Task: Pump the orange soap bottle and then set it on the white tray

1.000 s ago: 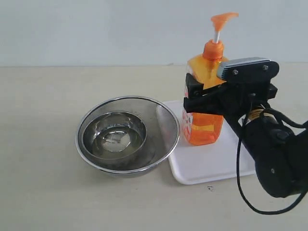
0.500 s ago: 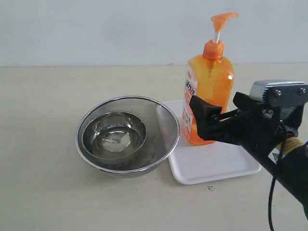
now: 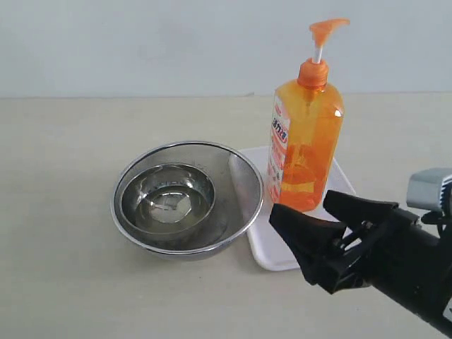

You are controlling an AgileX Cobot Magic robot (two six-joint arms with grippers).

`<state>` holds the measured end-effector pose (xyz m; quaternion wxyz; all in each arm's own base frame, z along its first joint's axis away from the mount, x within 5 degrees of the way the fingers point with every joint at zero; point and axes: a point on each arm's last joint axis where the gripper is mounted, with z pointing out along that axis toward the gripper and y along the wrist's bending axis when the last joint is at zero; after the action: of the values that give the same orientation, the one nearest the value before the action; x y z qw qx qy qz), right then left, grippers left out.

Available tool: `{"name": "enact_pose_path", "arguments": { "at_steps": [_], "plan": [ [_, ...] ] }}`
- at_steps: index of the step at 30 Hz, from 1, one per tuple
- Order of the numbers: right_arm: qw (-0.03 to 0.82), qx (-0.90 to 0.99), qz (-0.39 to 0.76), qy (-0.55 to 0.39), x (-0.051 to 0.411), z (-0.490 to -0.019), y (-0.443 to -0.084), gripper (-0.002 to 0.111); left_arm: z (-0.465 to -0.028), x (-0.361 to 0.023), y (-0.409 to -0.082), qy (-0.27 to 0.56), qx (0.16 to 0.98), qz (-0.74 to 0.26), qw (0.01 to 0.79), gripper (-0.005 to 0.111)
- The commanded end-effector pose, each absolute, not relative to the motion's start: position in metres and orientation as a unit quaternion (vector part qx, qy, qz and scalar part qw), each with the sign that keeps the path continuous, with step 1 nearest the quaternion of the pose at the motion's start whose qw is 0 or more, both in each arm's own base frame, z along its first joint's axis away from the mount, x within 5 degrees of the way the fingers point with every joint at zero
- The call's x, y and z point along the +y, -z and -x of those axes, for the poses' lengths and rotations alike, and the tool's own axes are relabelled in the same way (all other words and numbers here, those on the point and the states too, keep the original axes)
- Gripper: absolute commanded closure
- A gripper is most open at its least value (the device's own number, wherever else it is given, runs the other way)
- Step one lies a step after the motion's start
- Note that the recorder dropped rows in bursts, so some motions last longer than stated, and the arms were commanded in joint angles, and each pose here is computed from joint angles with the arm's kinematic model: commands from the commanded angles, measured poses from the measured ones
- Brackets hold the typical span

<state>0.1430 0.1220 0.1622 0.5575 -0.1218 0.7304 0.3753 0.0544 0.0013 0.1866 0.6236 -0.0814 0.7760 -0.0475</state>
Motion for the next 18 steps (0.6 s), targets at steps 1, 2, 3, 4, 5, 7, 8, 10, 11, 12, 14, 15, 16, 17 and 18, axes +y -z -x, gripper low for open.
{"name": "enact_pose_path", "arguments": {
  "at_steps": [1, 2, 3, 4, 5, 7, 8, 10, 11, 12, 14, 15, 16, 17, 18],
  "plan": [
    [0.521, 0.728, 0.134, -0.426, 0.1276, -0.1336, -0.1624, 0.059, -0.0543, 0.0016, -0.1857, 0.047, 0.775, 0.085, 0.625, 0.101],
    [0.514, 0.728, 0.135, -0.433, 0.1285, -0.1325, -0.1623, 0.072, -0.0543, 0.0016, -0.1857, 0.047, 0.775, 0.085, 0.625, 0.101],
    [0.505, 0.728, 0.139, -0.442, 0.1299, -0.1307, -0.1622, 0.093, -0.0543, 0.0016, -0.1857, 0.047, 0.775, 0.085, 0.625, 0.101],
    [0.5, 0.727, 0.143, -0.448, 0.1307, -0.1295, -0.1621, 0.108, -0.0543, 0.0016, -0.1857, 0.047, 0.775, 0.085, 0.625, 0.101],
    [0.493, 0.728, 0.142, -0.455, 0.1315, -0.1285, -0.162, 0.107, -0.0543, 0.0016, -0.1857, 0.047, 0.775, 0.085, 0.625, 0.101],
    [0.485, 0.726, 0.157, -0.462, 0.1334, -0.1258, -0.1617, 0.105, -0.0543, 0.0016, -0.1857, 0.047, 0.775, 0.085, 0.625, 0.101],
    [0.484, 0.725, 0.16, -0.462, 0.1337, -0.1254, -0.1617, 0.106, -0.0543, 0.0016, -0.1857, 0.047, 0.775, 0.085, 0.625, 0.101],
    [0.484, 0.725, 0.16, -0.462, 0.1336, -0.1255, -0.1617, 0.106, -0.0543, 0.0016, -0.1857, 0.047, 0.775, 0.085, 0.625, 0.101],
    [0.484, 0.725, 0.16, -0.462, 0.1336, -0.1255, -0.1617, 0.106, -0.0543, 0.0016, -0.1857, 0.047, 0.775, 0.085, 0.625, 0.101],
    [0.484, 0.725, 0.16, -0.462, 0.1336, -0.1255, -0.1617, 0.106, -0.0543, 0.0016, -0.1857, 0.047, 0.775, 0.085, 0.625, 0.101],
    [0.485, 0.726, 0.159, -0.462, 0.1335, -0.1256, -0.1617, 0.106, -0.0543, 0.0016, -0.1857, 0.047, 0.775, 0.085, 0.625, 0.101],
    [0.485, 0.726, 0.158, -0.462, 0.1334, -0.1258, -0.1617, 0.106, -0.0543, 0.0016, -0.1857, 0.047, 0.775, 0.085, 0.625, 0.101],
    [0.485, 0.726, 0.158, -0.462, 0.1334, -0.1258, -0.1617, 0.106, -0.0543, 0.0016, -0.1857, 0.047, 0.775, 0.085, 0.625, 0.101],
    [0.485, 0.726, 0.158, -0.462, 0.1334, -0.1258, -0.1617, 0.106, -0.0543, 0.0016, -0.1857, 0.047, 0.775, 0.085, 0.625, 0.101],
    [0.485, 0.726, 0.158, -0.462, 0.1334, -0.1258, -0.1617, 0.106, -0.0543, 0.0016, -0.1857, 0.047, 0.775, 0.085, 0.625, 0.101]
  ]
}}
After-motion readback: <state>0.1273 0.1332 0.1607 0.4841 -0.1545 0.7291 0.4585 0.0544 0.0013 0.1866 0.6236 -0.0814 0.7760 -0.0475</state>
